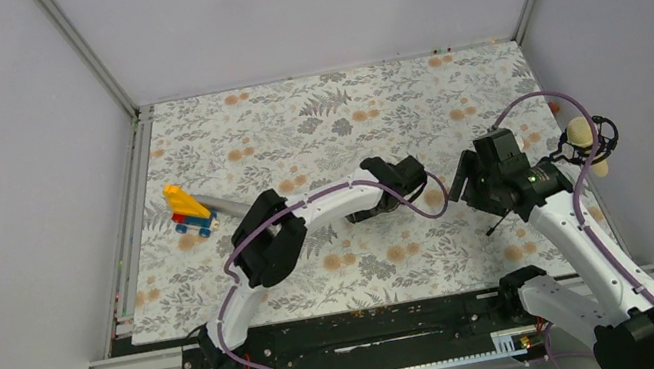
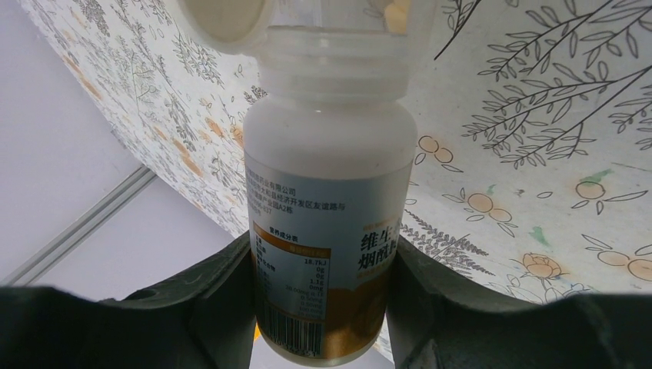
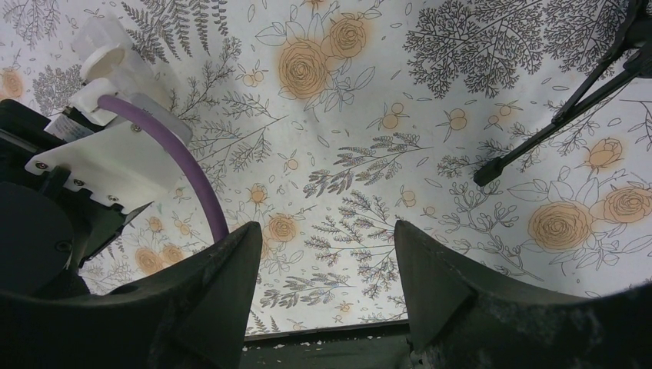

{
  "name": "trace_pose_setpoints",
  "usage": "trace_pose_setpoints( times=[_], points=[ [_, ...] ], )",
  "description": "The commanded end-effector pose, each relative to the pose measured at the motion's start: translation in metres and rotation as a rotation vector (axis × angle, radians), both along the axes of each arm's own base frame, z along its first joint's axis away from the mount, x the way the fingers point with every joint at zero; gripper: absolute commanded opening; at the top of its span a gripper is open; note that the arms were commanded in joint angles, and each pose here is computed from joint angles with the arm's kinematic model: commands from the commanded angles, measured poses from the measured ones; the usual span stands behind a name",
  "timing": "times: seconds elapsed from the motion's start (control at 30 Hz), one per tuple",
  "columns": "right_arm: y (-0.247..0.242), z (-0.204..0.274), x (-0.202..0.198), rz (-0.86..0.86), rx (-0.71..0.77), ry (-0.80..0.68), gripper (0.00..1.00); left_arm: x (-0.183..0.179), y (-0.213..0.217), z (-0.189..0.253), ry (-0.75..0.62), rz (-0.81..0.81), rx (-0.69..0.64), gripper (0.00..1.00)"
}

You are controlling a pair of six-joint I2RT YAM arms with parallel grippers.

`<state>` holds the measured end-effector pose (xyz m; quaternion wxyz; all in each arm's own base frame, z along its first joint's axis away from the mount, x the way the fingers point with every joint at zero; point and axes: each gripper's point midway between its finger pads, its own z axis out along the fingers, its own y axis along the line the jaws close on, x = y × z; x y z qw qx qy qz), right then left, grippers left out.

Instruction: Sort the pills into containers

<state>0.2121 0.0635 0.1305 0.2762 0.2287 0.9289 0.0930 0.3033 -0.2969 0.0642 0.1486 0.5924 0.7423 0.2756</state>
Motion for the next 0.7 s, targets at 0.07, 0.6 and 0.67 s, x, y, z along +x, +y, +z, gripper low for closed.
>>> trace_pose_setpoints(
  times=[0.07, 0.6, 0.67],
  points=[
    [-0.005, 0.002, 0.000, -0.015, -0.015, -0.012, 0.71, 0.003, -0.007, 0.019, -0.030, 0.029, -0.100, 0.00],
    [-0.003, 0.014, 0.007, -0.017, -0.005, -0.049, 0.71, -0.002, 0.005, 0.049, -0.051, 0.081, -0.350, 0.00],
    [-0.001, 0.019, 0.009, -0.011, 0.007, -0.067, 0.71, -0.003, 0.006, 0.053, -0.047, 0.092, -0.382, 0.00]
  ],
)
